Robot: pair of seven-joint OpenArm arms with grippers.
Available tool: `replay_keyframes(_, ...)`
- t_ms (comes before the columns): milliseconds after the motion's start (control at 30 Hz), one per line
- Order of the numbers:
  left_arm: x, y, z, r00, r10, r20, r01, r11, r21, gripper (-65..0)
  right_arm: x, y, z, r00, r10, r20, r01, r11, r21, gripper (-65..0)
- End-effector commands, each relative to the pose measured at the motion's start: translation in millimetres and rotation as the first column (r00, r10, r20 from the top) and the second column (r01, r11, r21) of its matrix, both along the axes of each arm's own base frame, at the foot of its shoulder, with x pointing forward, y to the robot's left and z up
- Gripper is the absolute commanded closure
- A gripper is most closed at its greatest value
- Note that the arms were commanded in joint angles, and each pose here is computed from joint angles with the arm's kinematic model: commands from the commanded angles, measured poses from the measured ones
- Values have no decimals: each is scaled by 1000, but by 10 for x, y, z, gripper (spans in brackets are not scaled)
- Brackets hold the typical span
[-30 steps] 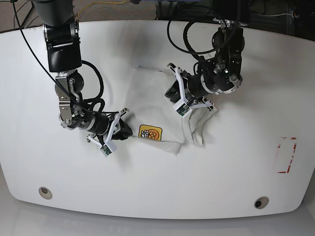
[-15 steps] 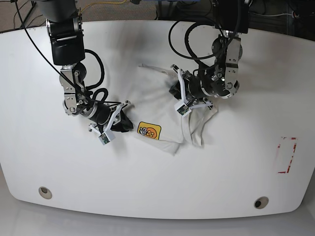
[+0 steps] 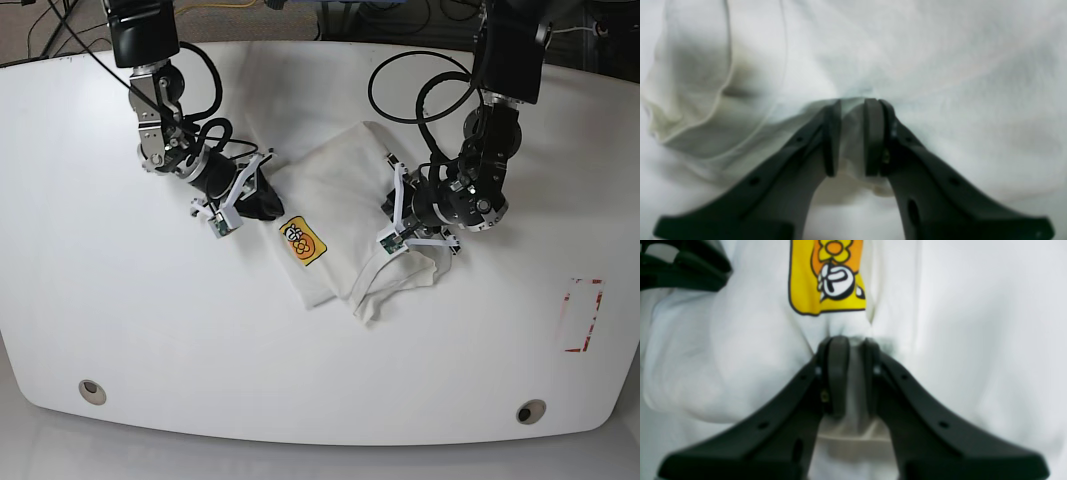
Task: Layout the t-shirt on the table in an organized manner, then fold the t-shirt properly
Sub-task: 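Slide the bundle with both grippers toward the left arm's side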
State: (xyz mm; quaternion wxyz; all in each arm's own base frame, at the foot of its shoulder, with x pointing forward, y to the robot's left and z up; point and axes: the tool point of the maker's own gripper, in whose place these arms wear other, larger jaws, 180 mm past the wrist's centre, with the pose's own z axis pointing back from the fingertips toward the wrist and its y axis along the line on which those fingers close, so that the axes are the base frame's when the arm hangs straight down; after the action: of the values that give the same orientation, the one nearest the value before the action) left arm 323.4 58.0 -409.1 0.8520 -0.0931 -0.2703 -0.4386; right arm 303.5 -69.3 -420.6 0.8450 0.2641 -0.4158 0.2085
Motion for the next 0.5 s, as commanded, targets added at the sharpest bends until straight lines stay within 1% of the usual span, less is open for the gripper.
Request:
replay_keyframes(0, 142, 104, 164, 998, -8, 56, 7, 1000, 20, -101, -263, 67, -166, 996, 44, -76, -51, 995, -87, -87)
replay_keyframes(133, 172, 266, 221, 997, -6, 81, 1, 998, 55, -101, -436, 242, -132, 996, 31, -82, -35, 998, -51, -87)
replay_keyframes(467, 246, 508, 511, 984, -31, 177, 10, 993, 118, -101, -674, 622, -117, 993, 19, -120, -15, 999, 41, -87)
